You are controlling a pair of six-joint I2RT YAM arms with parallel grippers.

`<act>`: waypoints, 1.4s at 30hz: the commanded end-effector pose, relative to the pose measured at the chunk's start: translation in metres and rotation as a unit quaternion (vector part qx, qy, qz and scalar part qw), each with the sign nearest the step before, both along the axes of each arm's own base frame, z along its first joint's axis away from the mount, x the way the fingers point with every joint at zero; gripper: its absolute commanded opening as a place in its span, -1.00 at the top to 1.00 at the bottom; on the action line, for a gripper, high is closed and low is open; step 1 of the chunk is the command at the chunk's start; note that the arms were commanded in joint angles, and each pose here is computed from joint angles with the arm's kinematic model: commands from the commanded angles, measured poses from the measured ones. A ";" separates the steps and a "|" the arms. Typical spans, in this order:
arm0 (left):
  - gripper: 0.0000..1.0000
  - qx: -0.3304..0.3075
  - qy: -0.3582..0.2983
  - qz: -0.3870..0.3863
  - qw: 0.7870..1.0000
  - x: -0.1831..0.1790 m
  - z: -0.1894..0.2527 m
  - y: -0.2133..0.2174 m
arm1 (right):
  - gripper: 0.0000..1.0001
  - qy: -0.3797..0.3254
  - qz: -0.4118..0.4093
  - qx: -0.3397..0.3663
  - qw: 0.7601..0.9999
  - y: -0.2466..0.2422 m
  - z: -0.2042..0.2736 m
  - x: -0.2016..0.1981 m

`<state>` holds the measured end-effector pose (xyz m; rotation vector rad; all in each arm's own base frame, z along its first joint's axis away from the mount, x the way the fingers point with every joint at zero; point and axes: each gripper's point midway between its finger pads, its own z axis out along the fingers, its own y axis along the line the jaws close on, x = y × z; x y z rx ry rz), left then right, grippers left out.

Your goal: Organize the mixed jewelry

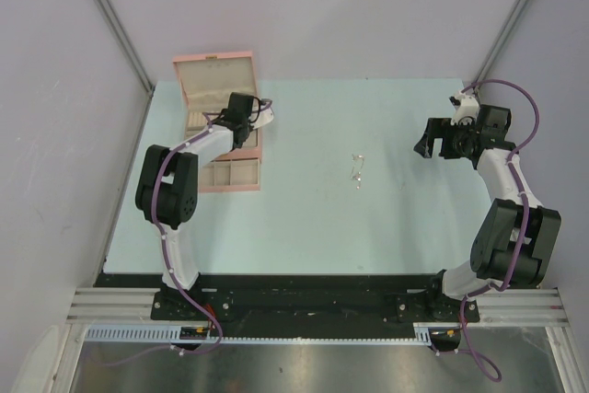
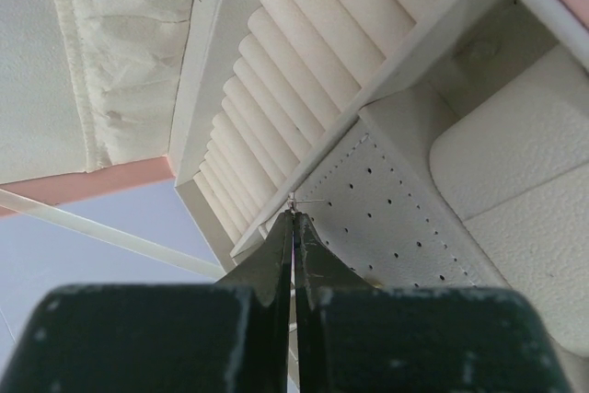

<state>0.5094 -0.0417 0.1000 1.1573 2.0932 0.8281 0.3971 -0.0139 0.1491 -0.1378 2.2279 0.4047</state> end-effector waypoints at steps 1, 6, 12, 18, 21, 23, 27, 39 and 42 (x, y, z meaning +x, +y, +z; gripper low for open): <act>0.99 -0.023 -0.036 0.001 0.999 0.007 0.025 -0.006 | -0.99 -0.007 -0.001 -0.006 1.000 -0.004 0.004 0.004; 0.99 -0.016 -0.034 0.000 0.999 0.005 0.023 -0.004 | -0.99 -0.007 -0.001 -0.005 1.000 -0.003 0.004 0.004; 0.99 -0.012 -0.034 0.001 0.999 0.006 0.023 -0.003 | -0.99 -0.008 -0.001 -0.005 1.000 -0.003 0.005 0.003; 0.99 -0.006 -0.032 0.002 0.999 0.006 0.021 0.000 | -0.99 -0.008 -0.002 -0.005 1.000 -0.004 0.005 0.003; 0.99 -0.007 -0.031 0.003 1.000 0.005 0.020 0.002 | -0.99 -0.007 -0.001 -0.005 1.000 -0.004 0.005 0.003; 0.99 -0.007 -0.030 0.002 1.000 0.005 0.019 0.001 | -0.99 -0.008 -0.001 -0.004 1.000 -0.004 0.005 0.003; 0.99 -0.006 -0.027 0.002 1.000 0.003 0.017 0.002 | -1.00 -0.008 -0.001 -0.004 1.000 -0.004 0.005 0.003; 0.99 -0.005 -0.028 0.001 1.000 0.002 0.017 0.003 | -0.99 -0.008 -0.001 -0.004 1.000 -0.004 0.005 0.003; 0.99 -0.005 -0.027 0.001 1.000 0.002 0.016 0.003 | -0.99 -0.008 -0.002 -0.004 1.000 -0.004 0.005 0.003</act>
